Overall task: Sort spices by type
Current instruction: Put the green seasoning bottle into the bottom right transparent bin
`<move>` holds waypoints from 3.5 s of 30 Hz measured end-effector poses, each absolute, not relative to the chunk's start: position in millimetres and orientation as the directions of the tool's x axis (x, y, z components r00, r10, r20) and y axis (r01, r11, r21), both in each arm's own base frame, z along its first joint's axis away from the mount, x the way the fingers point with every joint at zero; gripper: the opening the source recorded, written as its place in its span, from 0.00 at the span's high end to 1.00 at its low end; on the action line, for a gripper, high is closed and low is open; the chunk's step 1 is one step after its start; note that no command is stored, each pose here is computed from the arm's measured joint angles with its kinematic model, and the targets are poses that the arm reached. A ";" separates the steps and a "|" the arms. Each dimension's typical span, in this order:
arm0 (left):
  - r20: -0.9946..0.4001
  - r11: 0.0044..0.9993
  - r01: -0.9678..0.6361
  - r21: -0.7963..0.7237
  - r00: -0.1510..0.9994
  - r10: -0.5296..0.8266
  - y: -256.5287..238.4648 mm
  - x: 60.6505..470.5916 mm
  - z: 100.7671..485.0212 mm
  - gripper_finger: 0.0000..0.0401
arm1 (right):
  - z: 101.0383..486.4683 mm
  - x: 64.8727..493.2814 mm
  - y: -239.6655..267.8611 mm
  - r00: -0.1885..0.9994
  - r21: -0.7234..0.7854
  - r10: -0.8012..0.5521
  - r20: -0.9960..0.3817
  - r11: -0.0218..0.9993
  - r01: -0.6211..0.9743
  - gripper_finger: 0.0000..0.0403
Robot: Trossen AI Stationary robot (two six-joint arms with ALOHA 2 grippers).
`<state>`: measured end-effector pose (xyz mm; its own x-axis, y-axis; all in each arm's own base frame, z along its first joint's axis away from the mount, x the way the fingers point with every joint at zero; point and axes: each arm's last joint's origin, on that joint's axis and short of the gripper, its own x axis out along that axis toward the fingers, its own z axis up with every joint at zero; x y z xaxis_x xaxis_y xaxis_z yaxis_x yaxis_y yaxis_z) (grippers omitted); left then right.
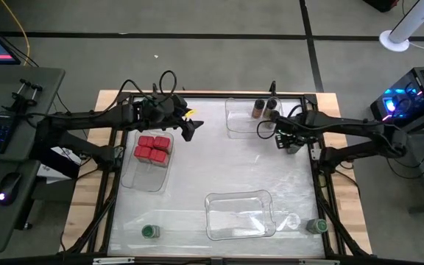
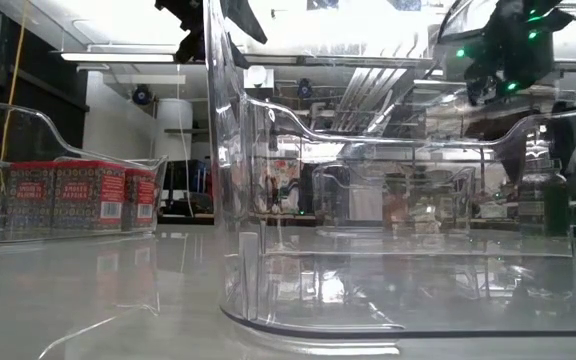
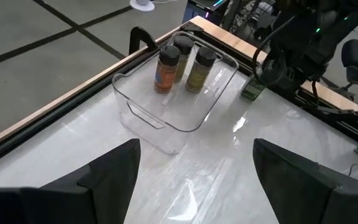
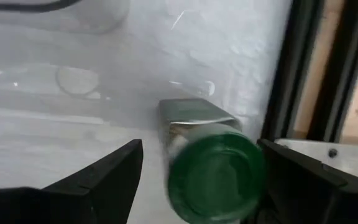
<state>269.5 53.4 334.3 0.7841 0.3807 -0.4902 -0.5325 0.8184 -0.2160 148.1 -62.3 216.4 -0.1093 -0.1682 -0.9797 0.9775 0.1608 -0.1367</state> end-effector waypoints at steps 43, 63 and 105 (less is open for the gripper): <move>-0.552 0.838 -0.542 -0.067 0.720 0.421 54.2 264.5 327.5 0.26 | 309.1 251.7 86.4 0.460 0.485 0.316 -0.830 0.815 0.317 0.52; -0.592 0.837 -0.545 -0.046 0.690 0.417 53.7 261.5 323.5 0.26 | 224.0 299.9 156.6 0.066 0.097 0.090 -0.994 0.988 0.116 0.52; -0.602 0.854 -0.517 0.059 0.664 0.444 54.3 259.8 322.0 0.26 | 282.8 266.9 117.3 0.173 -0.008 -0.030 -0.984 0.992 0.129 0.42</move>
<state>259.8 54.3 322.0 0.6638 0.4437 -0.6020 -0.5171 0.8539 0.0592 266.9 117.3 282.8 0.1733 -0.0305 -0.9844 0.1294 0.9916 -0.0079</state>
